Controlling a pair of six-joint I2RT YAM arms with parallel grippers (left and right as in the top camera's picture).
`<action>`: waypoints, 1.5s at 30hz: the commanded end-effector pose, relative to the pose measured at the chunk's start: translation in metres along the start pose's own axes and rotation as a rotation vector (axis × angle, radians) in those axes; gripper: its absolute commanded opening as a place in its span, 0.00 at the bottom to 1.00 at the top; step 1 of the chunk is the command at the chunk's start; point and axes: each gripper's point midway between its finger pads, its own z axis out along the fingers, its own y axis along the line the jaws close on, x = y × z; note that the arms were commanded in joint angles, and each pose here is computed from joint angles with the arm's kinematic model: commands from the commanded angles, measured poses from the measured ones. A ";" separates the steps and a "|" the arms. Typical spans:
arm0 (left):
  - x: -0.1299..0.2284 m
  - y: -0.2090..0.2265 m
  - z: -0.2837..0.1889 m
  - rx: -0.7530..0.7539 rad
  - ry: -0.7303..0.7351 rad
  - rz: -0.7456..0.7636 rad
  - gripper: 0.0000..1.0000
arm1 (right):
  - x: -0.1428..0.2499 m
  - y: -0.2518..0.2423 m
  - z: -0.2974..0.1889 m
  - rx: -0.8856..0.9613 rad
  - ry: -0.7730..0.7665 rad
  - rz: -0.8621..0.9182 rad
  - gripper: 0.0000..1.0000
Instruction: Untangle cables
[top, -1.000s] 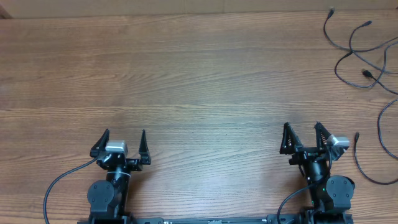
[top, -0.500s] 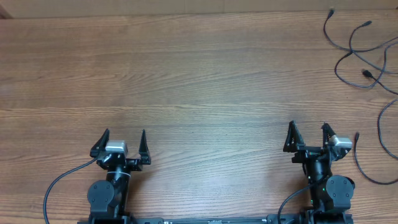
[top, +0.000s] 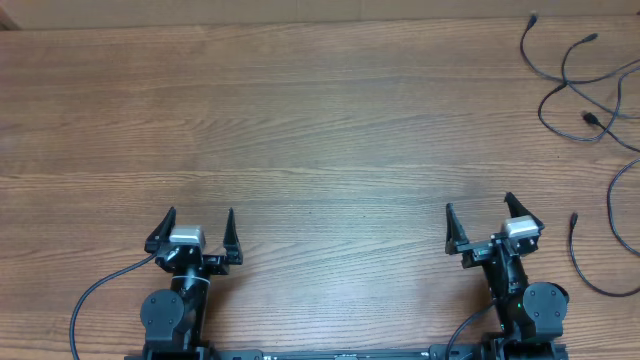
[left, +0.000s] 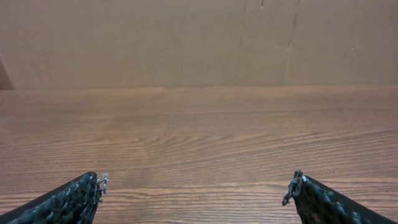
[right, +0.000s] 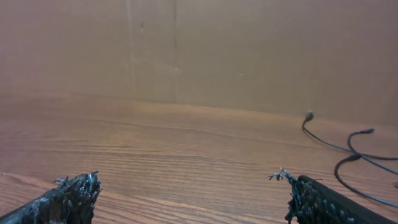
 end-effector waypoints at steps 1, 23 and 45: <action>0.000 0.003 0.000 -0.011 -0.002 -0.007 0.99 | 0.002 0.005 0.000 -0.024 -0.004 0.010 1.00; 0.000 0.003 0.000 -0.011 -0.002 -0.007 1.00 | 0.001 0.004 0.000 -0.017 -0.008 0.038 1.00; 0.000 0.003 0.000 -0.011 -0.002 -0.007 1.00 | 0.001 0.004 0.000 -0.018 -0.008 0.038 1.00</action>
